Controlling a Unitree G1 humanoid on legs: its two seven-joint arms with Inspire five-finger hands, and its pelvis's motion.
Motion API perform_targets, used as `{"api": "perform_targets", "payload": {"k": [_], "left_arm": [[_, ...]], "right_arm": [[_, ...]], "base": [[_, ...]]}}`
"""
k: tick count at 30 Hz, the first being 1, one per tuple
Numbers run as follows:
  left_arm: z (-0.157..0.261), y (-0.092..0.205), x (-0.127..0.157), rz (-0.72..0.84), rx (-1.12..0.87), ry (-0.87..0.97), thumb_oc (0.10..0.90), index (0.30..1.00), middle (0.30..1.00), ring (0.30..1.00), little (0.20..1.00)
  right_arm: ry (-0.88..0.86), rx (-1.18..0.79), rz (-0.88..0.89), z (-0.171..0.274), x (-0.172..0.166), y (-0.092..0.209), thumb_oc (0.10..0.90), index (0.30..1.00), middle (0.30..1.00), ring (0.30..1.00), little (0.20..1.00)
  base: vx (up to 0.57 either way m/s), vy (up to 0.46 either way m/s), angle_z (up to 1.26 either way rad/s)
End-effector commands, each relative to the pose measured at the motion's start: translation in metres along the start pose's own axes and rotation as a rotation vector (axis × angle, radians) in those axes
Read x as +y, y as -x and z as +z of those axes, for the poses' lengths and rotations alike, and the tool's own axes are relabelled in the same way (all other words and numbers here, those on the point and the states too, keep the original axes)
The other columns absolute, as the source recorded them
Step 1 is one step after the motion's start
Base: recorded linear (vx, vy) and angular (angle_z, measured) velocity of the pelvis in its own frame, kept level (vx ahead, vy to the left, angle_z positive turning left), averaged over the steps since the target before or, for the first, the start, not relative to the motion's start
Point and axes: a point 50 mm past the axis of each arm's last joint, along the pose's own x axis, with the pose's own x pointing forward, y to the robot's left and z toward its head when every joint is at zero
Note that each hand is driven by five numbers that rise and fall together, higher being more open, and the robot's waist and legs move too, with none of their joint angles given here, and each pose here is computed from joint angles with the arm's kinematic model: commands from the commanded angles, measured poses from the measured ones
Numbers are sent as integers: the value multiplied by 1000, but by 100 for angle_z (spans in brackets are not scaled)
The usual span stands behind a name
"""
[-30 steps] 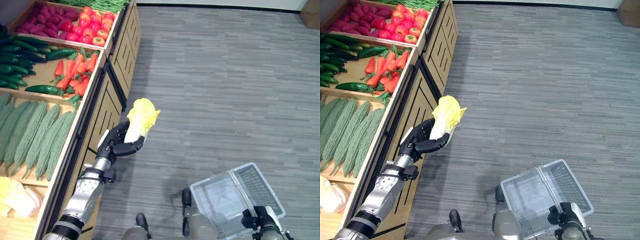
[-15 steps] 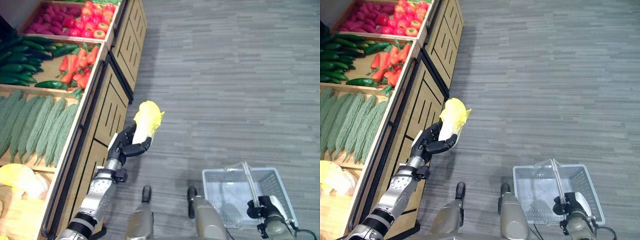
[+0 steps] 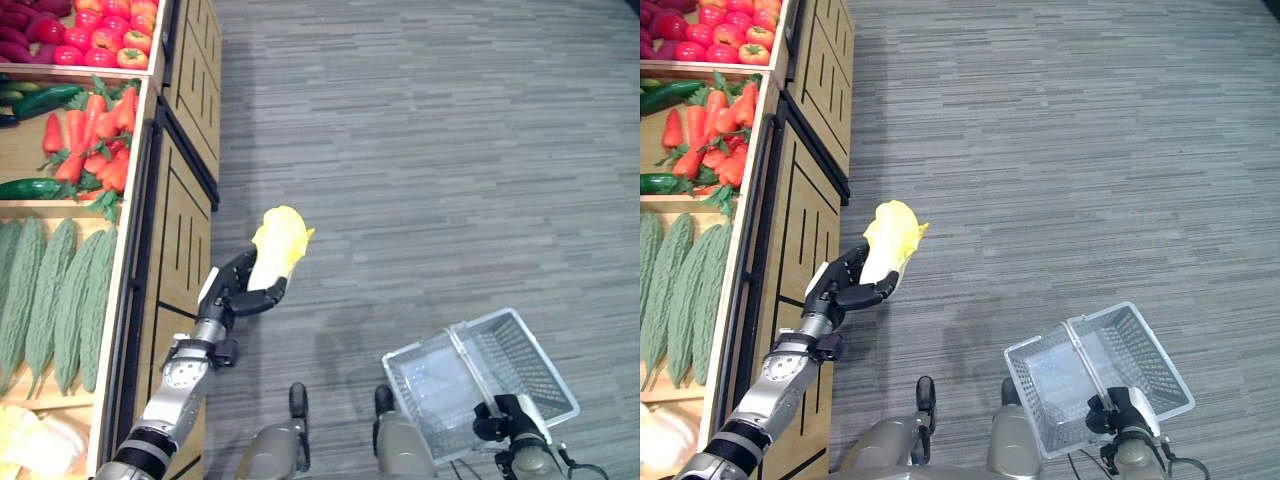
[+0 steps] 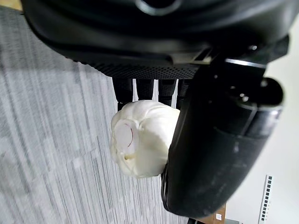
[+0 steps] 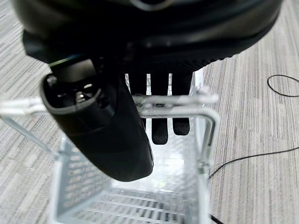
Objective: Get the vegetables into the basket
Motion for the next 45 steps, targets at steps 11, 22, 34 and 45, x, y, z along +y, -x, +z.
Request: {"api": "perform_targets", "payload": {"k": [11, 22, 34, 45], "left_arm": [[56, -8, 3, -48, -282, -78, 400, 300, 300, 300, 300], [52, -8, 6, -35, -262, -90, 400, 300, 300, 300, 300], [21, 3, 0, -6, -152, -1, 400, 300, 300, 300, 300], [37, -16, -26, -93, -198, -10, 400, 300, 300, 300, 300]], "right_arm": [[17, -42, -66, 7, -22, -6, 400, 300, 300, 300, 300], [2, -138, -113, 31, -40, -12, 400, 300, 300, 300, 300], [50, -69, -128, -3, -54, -2, 400, 300, 300, 300, 300], [-2, 33, -230, -35, -79, 7, 400, 300, 300, 300, 300]], "base": [[47, 58, -1], [153, 47, 9], [326, -301, 52], [160, -173, 31]]}}
